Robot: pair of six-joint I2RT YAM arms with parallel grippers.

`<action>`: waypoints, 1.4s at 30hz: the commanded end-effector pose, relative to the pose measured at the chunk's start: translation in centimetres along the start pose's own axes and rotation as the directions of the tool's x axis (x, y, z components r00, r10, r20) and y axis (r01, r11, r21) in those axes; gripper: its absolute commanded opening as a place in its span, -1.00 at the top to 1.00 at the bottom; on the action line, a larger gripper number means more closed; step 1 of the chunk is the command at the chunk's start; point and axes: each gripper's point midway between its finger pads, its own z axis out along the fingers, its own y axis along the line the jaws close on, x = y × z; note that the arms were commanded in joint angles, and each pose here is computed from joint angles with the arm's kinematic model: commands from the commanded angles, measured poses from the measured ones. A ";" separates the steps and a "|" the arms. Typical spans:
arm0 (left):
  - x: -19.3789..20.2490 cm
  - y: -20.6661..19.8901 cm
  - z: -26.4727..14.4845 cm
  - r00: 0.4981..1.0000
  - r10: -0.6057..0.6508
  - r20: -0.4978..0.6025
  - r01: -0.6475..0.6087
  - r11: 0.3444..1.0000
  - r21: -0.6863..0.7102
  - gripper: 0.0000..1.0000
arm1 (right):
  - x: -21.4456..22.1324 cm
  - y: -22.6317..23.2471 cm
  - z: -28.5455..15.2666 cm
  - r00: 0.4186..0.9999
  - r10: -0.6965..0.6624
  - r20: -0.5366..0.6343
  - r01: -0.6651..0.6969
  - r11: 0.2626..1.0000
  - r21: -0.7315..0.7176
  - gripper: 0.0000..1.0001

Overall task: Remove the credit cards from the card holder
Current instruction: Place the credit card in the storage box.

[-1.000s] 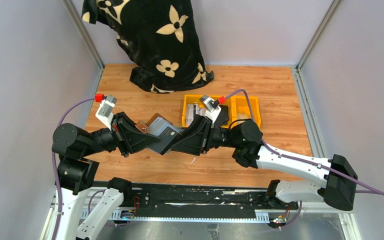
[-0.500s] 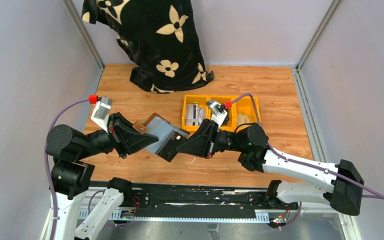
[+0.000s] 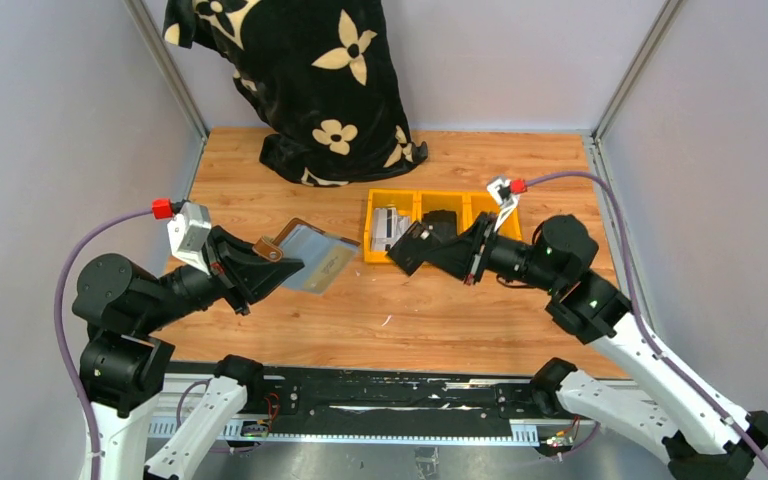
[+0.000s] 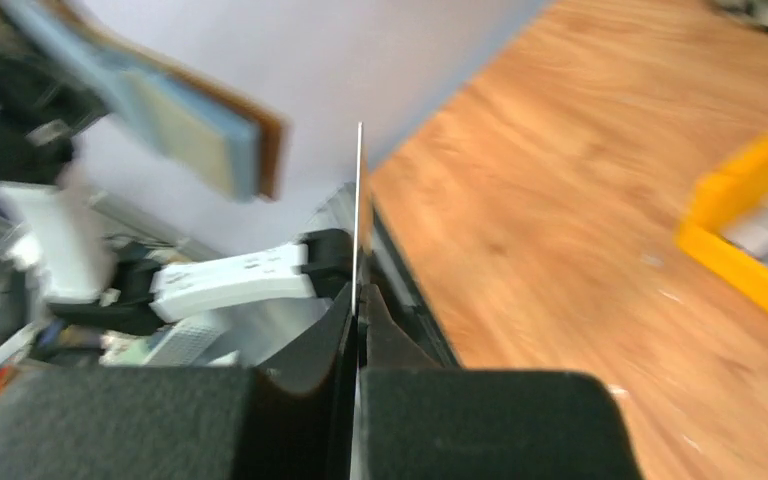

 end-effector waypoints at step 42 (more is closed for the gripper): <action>1.2 -1.8 -0.3 0.997 0.035 -0.066 -0.027 0.993 0.118 1.00 | 3.8 -35.0 -0.1 0.787 0.279 -0.550 0.276 0.639 0.718 0.57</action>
